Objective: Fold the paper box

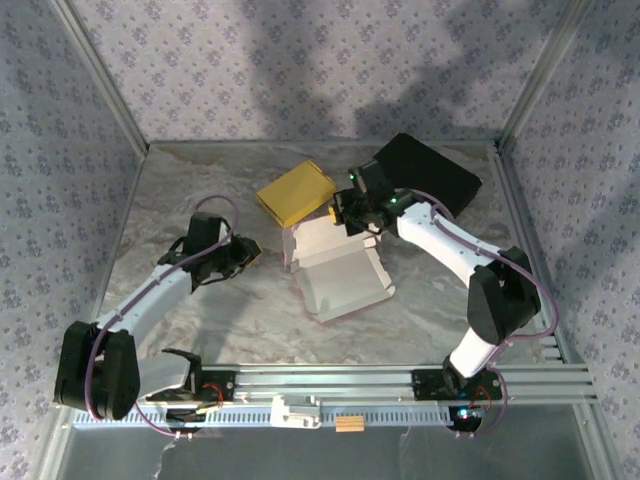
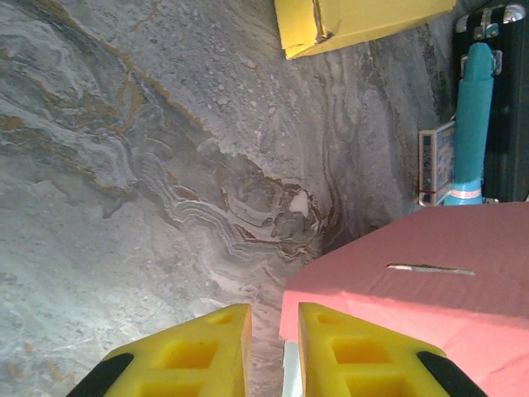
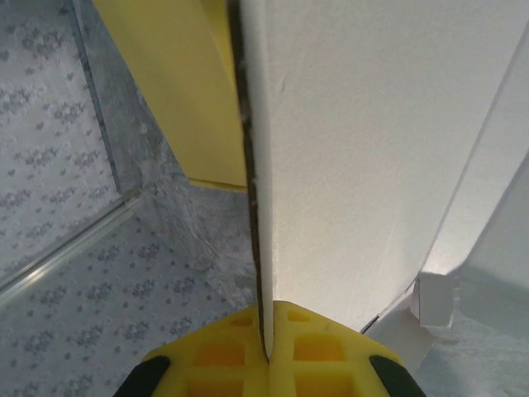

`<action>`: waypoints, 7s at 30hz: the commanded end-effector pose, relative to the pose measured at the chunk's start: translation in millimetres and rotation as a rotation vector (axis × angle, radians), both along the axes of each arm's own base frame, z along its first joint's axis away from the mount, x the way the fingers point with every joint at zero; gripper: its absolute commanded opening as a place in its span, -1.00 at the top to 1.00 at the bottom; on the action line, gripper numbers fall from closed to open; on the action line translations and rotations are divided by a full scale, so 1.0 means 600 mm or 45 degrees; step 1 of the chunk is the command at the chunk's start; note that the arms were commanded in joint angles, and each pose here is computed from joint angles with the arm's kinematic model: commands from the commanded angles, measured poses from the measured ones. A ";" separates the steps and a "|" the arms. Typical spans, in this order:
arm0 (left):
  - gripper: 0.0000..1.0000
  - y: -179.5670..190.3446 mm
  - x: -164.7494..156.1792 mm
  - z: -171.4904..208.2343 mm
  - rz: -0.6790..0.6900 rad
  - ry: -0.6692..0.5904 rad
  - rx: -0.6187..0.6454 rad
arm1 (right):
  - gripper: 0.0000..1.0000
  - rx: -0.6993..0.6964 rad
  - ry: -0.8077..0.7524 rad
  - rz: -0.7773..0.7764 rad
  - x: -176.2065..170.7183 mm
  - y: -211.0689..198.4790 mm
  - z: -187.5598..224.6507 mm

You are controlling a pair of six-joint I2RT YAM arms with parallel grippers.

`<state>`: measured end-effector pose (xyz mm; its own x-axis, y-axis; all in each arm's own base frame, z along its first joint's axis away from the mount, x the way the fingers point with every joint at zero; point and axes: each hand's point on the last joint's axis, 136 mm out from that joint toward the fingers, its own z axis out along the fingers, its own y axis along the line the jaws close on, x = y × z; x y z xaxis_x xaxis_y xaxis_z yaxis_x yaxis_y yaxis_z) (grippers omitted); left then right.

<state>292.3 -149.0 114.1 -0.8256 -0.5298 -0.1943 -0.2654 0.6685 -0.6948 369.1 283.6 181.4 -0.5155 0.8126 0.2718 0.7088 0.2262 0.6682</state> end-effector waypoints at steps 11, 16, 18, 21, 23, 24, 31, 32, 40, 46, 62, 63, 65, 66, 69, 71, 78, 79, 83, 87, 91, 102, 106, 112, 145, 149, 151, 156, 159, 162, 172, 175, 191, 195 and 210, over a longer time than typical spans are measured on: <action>0.55 0.022 0.013 0.004 -0.202 -0.203 0.214 | 1.00 0.172 -0.550 0.208 0.018 0.057 -0.007; 0.55 0.009 0.010 0.001 -0.319 -0.297 0.259 | 1.00 0.261 -0.684 0.293 0.011 0.069 -0.004; 0.54 0.002 0.008 0.001 -0.355 -0.337 0.267 | 1.00 0.266 -0.720 0.331 0.010 0.075 -0.001; 0.53 -0.006 0.004 -0.004 -0.386 -0.384 0.274 | 1.00 0.300 -0.791 0.385 0.011 0.085 0.006; 0.52 -0.012 -0.001 -0.005 -0.408 -0.418 0.287 | 1.00 0.335 -0.814 0.408 0.013 0.090 0.002; 0.52 -0.015 -0.002 -0.003 -0.419 -0.443 0.296 | 1.00 0.350 -0.831 0.417 0.013 0.090 0.002; 0.42 -0.017 -0.020 -0.006 -0.455 -0.560 0.357 | 1.00 0.367 -0.808 0.517 0.009 0.084 -0.039; 0.42 -0.018 -0.024 -0.011 -0.470 -0.563 0.356 | 1.00 0.375 -0.801 0.526 0.010 0.083 -0.045; 0.42 -0.045 -0.045 -0.021 -0.658 -0.607 0.398 | 1.00 0.407 -0.799 0.561 0.017 0.083 -0.055; 0.41 -0.068 -0.046 -0.019 -0.721 -0.667 0.400 | 1.00 0.429 -0.797 0.556 0.018 0.085 -0.057; 0.35 -0.091 -0.038 -0.026 -0.791 -0.737 0.436 | 1.00 0.459 -0.796 0.557 0.018 0.096 -0.040; 0.36 -0.095 -0.038 -0.027 -0.804 -0.737 0.429 | 1.00 0.460 -0.790 0.557 0.018 0.096 -0.041; 0.38 -0.101 -0.040 -0.033 -0.831 -0.723 0.412 | 1.00 0.465 -0.789 0.551 0.018 0.096 -0.042; 0.39 -0.103 -0.039 -0.033 -0.837 -0.727 0.407 | 1.00 0.468 -0.793 0.550 0.019 0.097 -0.041; 0.42 -0.106 -0.034 -0.033 -0.841 -0.736 0.409 | 1.00 0.475 -0.793 0.552 0.018 0.101 -0.038; 0.46 -0.108 -0.031 -0.033 -0.845 -0.735 0.410 | 1.00 0.476 -0.791 0.548 0.019 0.101 -0.037; 0.60 -0.111 -0.018 -0.034 -0.808 -0.724 0.404 | 1.00 0.482 -0.785 0.542 0.020 0.106 -0.040; 0.61 -0.111 -0.017 -0.034 -0.800 -0.721 0.407 | 1.00 0.486 -0.785 0.539 0.020 0.107 -0.040; 0.61 -0.107 -0.007 -0.033 -0.755 -0.726 0.425 | 1.00 0.491 -0.784 0.528 0.022 0.108 -0.038; 0.62 -0.106 0.004 -0.034 -0.720 -0.714 0.434 | 1.00 0.501 -0.782 0.525 0.023 0.114 -0.037; 0.61 -0.104 0.012 -0.034 -0.678 -0.702 0.444 | 1.00 0.499 -0.772 0.524 0.018 0.119 -0.039; 0.58 -0.104 0.024 -0.031 -0.614 -0.692 0.465 | 1.00 0.509 -0.734 0.448 0.019 0.124 -0.039; 0.56 -0.100 0.028 -0.029 -0.581 -0.704 0.478 | 1.00 0.516 -0.721 0.434 0.017 0.128 -0.034; 0.67 -0.097 0.033 -0.018 -0.564 -0.735 0.500 | 1.00 0.518 -0.702 0.425 0.013 0.127 -0.029; 0.30 -0.117 0.007 -0.004 -0.926 -0.831 0.311 | 1.00 0.513 -0.517 0.476 0.024 0.118 -0.034; 0.26 -0.125 0.002 0.004 -0.962 -0.872 0.274 | 1.00 0.521 -0.501 0.476 0.028 0.108 -0.032; 0.24 -0.129 -0.001 0.005 -0.978 -0.878 0.246 | 1.00 0.524 -0.495 0.481 0.029 0.103 -0.031; 0.25 -0.122 0.012 -0.001 -0.956 -0.863 0.263 | 1.00 0.539 -0.497 0.493 0.031 0.100 -0.026; 0.30 -0.125 0.019 0.002 -0.954 -0.861 0.247 | 1.00 0.541 -0.489 0.501 0.027 0.105 -0.027; 0.33 -0.128 0.023 0.005 -0.950 -0.863 0.242 | 1.00 0.544 -0.475 0.509 0.025 0.112 -0.030; 0.51 -0.115 0.028 0.005 -0.907 -0.848 0.316 | 1.00 0.541 -0.459 0.511 0.018 0.111 -0.036; 0.52 -0.112 0.029 0.008 -0.897 -0.853 0.331 | 1.00 0.540 -0.458 0.505 0.015 0.109 -0.036; 0.50 -0.102 0.052 -0.049 -0.629 -0.734 0.539 | 1.00 0.461 -0.619 0.267 0.010 0.117 -0.026; 0.42 -0.112 0.054 -0.049 -0.624 -0.741 0.515 | 1.00 0.447 -0.679 0.234 0.008 0.112 -0.016; 0.31 -0.141 0.035 -0.044 -0.737 -0.760 0.426 | 1.00 0.458 -0.716 0.251 0.017 0.098 -0.016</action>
